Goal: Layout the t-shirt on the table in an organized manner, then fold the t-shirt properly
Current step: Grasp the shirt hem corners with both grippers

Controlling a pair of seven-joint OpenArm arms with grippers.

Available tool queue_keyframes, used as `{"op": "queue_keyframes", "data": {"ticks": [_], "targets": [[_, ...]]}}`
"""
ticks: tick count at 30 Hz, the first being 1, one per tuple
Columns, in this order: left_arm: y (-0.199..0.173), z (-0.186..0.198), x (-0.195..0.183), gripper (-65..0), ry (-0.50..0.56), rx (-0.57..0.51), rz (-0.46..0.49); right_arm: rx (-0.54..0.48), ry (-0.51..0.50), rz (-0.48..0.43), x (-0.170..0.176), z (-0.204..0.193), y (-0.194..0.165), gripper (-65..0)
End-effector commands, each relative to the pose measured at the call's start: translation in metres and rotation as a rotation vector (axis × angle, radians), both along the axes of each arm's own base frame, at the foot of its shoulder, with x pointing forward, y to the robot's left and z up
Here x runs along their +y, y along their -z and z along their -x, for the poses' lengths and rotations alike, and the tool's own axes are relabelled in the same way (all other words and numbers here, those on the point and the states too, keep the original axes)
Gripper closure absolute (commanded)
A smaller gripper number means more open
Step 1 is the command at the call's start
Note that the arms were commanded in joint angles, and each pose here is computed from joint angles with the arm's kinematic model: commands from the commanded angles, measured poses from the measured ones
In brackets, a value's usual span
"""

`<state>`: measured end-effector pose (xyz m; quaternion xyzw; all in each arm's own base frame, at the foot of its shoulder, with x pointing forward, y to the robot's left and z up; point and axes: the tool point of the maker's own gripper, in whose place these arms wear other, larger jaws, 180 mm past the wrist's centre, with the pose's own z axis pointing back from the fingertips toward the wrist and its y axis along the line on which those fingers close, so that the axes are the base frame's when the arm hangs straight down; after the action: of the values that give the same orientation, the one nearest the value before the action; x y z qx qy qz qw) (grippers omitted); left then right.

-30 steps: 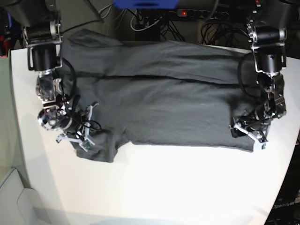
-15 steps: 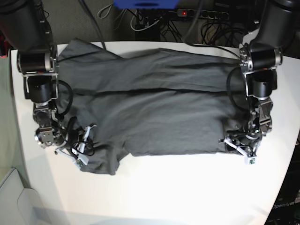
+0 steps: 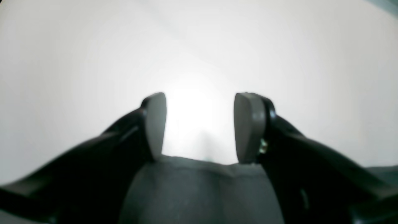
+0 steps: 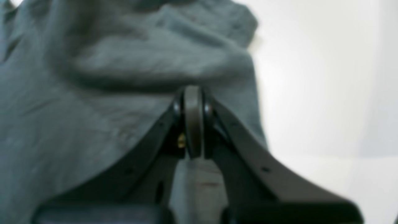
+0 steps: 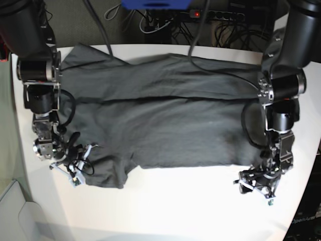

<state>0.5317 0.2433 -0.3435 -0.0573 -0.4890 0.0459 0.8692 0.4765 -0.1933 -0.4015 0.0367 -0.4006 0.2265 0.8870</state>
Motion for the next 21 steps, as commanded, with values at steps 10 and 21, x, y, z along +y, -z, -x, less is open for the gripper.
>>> {"op": "queue_keyframes", "data": {"ticks": [10, 21], "targets": [[0.015, 0.051, 0.006, -33.7, 0.051, 0.101, -0.114, -0.075, -0.144, 0.051, 0.029, 0.037, -0.022, -0.1], [0.063, 0.046, 0.004, -33.7, -0.011, 0.09, 0.0, -0.023, -0.128, -0.001, 0.039, 0.022, -0.012, -0.3]]}}
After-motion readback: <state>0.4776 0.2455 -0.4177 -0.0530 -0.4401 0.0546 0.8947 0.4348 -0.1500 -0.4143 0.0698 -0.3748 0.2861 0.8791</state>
